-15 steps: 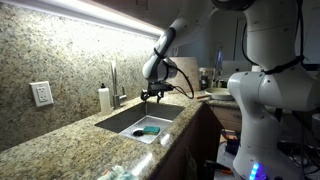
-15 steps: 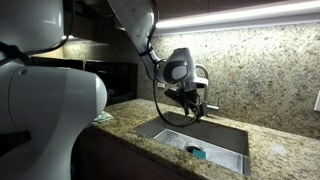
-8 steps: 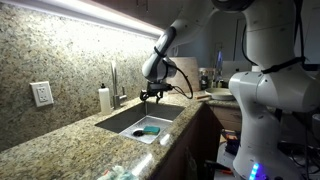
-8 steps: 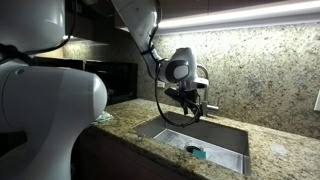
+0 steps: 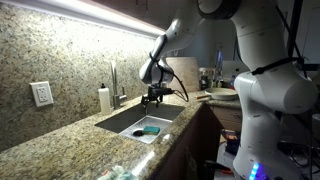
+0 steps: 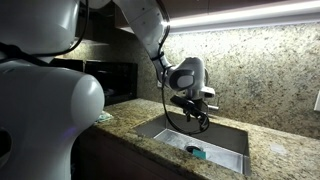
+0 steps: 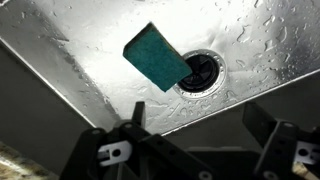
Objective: Push the faucet to the left, use the sponge in the sink to wipe the sink
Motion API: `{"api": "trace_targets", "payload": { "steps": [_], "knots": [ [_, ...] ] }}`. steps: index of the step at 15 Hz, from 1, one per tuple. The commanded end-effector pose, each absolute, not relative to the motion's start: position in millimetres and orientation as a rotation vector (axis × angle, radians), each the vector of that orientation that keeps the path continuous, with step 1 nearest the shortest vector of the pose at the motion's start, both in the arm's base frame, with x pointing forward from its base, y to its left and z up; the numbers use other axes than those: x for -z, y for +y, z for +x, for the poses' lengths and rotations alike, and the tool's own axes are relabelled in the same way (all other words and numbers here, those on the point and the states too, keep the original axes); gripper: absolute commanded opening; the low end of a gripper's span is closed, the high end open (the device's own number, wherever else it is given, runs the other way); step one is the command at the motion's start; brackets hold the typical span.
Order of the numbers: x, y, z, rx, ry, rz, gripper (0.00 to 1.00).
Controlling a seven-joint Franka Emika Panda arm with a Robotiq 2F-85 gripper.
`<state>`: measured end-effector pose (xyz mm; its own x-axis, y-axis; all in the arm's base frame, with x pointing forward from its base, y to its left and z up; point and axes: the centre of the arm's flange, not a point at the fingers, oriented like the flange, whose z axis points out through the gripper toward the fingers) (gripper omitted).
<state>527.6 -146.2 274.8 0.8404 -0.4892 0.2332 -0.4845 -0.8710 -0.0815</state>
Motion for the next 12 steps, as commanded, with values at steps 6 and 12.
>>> {"api": "trace_targets", "payload": {
  "steps": [6, 12],
  "knots": [
    [-167.6, -212.7, 595.8, 0.063, 0.568, -3.114, 1.00],
    [-145.0, -232.2, 597.7, 0.002, 0.447, -3.123, 1.00]
  ]
}}
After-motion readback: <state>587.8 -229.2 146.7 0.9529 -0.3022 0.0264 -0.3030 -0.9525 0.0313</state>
